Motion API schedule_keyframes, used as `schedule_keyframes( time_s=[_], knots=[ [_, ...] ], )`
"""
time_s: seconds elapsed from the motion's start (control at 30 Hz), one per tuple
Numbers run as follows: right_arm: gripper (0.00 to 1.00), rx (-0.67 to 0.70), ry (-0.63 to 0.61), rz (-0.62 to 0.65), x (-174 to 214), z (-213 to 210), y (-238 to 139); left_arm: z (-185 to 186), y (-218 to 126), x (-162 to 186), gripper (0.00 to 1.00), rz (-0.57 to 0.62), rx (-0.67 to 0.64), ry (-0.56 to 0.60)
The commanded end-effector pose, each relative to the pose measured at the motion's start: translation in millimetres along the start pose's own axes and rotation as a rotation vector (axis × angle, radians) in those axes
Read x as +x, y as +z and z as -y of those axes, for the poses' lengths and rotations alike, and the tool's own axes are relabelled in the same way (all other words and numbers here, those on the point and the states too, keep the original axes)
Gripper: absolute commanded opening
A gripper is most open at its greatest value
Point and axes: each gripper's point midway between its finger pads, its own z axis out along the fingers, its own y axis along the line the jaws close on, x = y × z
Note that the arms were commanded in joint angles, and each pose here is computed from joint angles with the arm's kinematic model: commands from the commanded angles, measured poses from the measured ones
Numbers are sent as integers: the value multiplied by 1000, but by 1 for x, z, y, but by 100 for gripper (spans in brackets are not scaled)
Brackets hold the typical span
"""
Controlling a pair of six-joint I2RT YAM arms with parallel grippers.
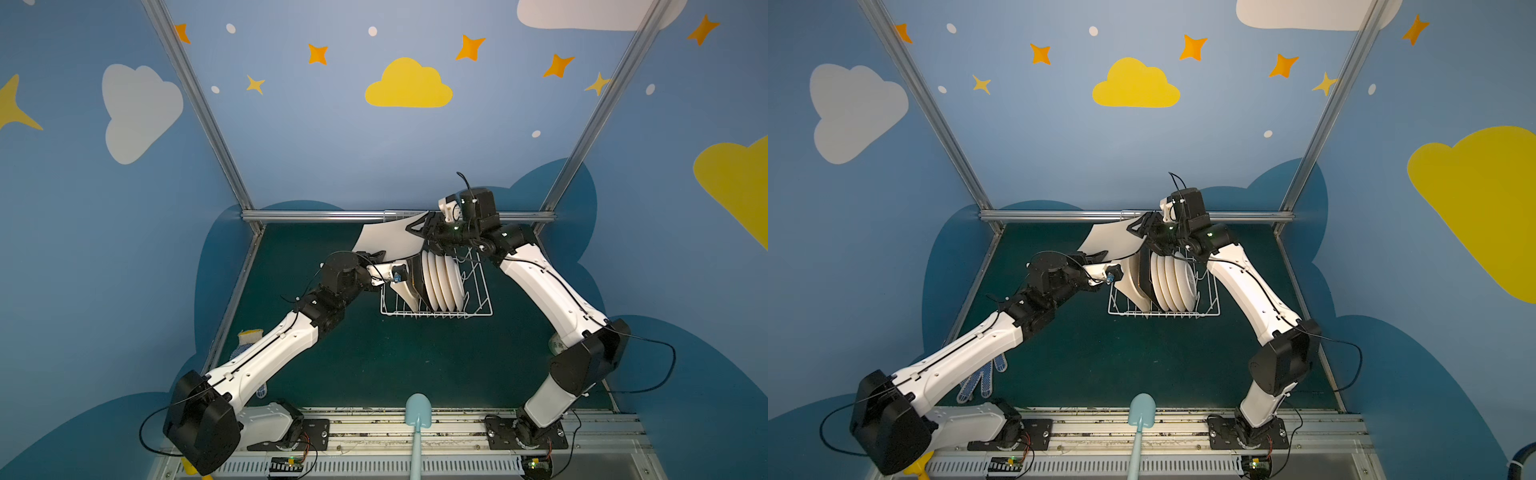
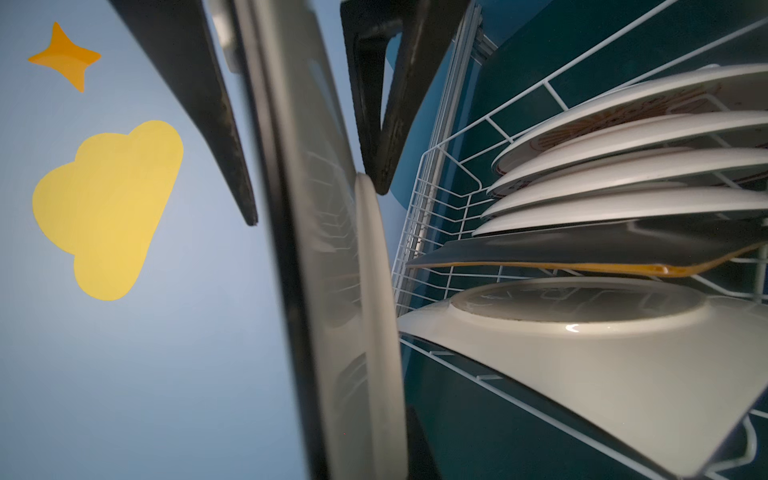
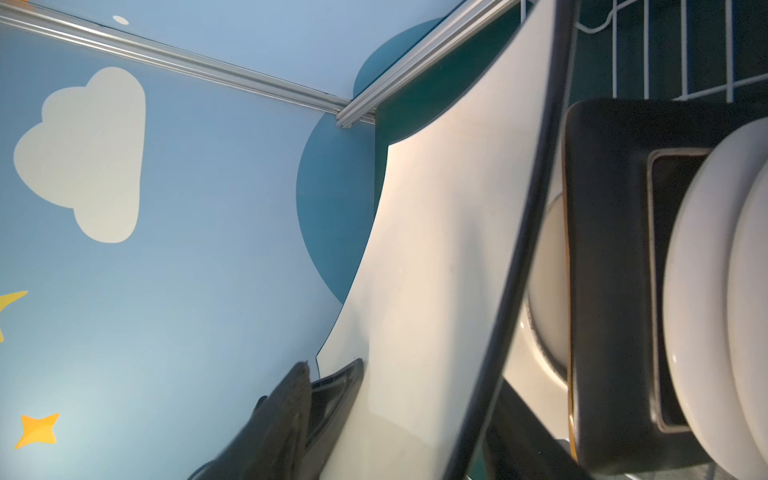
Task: Unload the plates from the dish rack
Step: 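Hold the plate up with the left gripper while the right gripper grasps its edge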
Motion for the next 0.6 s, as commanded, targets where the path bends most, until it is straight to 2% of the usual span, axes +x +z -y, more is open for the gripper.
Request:
schedule_keyframes(
  time_s=[0.0, 0.57],
  knots=[
    [59, -18, 9, 17, -1, -13, -1, -77, -29, -42, 3, 145, -271, -6],
    [35, 6, 69, 4, 5, -6, 3, -72, -28, -44, 3, 160, -267, -47]
  ],
)
